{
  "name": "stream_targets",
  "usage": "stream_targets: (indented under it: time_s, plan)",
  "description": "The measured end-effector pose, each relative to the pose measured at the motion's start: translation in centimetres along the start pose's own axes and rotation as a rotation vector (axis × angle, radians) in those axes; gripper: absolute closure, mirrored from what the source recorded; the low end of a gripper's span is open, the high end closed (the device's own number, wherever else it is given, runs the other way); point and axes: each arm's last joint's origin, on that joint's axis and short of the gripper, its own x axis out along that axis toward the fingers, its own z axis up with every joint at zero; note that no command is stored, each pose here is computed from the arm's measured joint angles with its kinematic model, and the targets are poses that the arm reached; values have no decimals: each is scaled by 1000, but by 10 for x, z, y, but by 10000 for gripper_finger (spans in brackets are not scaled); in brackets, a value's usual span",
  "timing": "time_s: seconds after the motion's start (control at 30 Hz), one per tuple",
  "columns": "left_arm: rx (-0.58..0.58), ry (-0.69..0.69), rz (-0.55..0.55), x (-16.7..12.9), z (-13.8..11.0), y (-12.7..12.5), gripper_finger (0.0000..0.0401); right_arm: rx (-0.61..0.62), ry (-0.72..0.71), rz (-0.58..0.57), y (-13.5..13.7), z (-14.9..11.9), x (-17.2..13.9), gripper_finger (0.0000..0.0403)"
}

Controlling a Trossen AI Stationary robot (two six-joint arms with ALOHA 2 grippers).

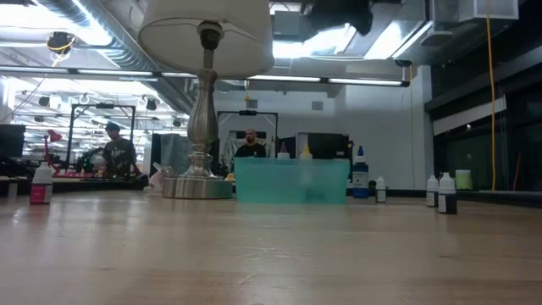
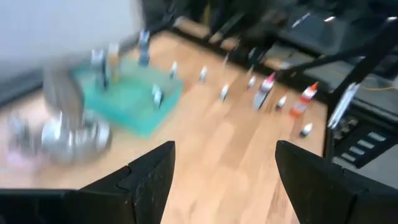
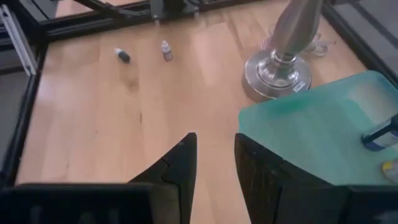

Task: Pick & Place food coloring
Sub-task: Put the top left small red food coloring bottle into the green bin

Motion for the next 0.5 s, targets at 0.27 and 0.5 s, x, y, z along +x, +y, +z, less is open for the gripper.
stream_targets:
  time_s: [0.27,0.5]
  plan:
    - [-195,226,244,22,-62,14,132,28,-11,-12,31,-12,-6,292]
    - [-232,339,478,35,-107,15,132,30,-59,-59,37,-12,-9,292]
